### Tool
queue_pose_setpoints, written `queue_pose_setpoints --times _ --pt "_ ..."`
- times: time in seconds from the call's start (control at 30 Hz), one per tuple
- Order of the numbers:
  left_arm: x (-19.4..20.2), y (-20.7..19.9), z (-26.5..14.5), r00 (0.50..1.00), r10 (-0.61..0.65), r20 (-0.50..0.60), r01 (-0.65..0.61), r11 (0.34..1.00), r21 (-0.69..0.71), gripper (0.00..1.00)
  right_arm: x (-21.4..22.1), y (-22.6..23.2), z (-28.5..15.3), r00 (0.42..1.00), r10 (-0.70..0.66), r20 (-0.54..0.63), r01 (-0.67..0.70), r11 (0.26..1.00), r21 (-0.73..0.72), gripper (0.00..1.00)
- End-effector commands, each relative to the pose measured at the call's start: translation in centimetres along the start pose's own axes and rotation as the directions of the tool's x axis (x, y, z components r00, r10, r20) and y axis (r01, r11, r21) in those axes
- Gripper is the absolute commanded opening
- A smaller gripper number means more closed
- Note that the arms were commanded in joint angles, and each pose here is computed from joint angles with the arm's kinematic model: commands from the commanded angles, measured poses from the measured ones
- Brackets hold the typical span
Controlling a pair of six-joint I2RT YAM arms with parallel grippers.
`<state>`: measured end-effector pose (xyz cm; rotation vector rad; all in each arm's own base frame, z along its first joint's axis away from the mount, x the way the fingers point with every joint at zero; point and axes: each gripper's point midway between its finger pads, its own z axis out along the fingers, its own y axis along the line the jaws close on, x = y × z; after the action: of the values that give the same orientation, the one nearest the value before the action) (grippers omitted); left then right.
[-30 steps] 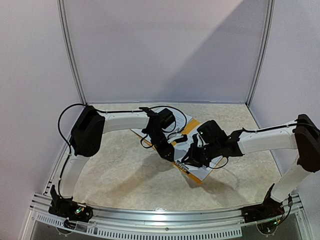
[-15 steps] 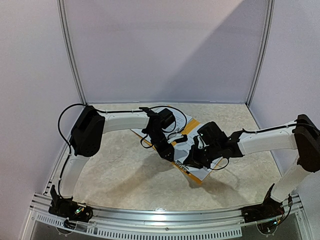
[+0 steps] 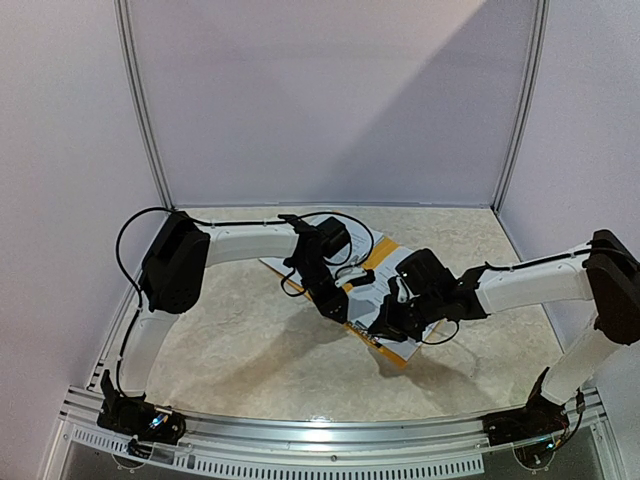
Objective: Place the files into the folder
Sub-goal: Clamp the file in the folder with some files.
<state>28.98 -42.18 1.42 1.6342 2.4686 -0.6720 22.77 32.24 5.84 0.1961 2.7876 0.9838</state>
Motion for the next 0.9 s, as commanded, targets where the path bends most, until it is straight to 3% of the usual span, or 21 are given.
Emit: queue_pose_setpoints --times 0.0,0.87 --pt "1.6 -0.1 1.8 0.998 0.015 -0.058 -0.015 1.000 -0.004 0.26 0.8 -2.8 0.8 1.000 0.025 -0.007 -0.024 0.996 0.084 0.08" --pt "2.7 0.2 2.6 0.995 0.029 -0.095 -0.029 1.000 -0.001 0.25 1.5 -9.1 1.8 0.986 0.138 0.091 -0.152 0.975 0.160 0.08"
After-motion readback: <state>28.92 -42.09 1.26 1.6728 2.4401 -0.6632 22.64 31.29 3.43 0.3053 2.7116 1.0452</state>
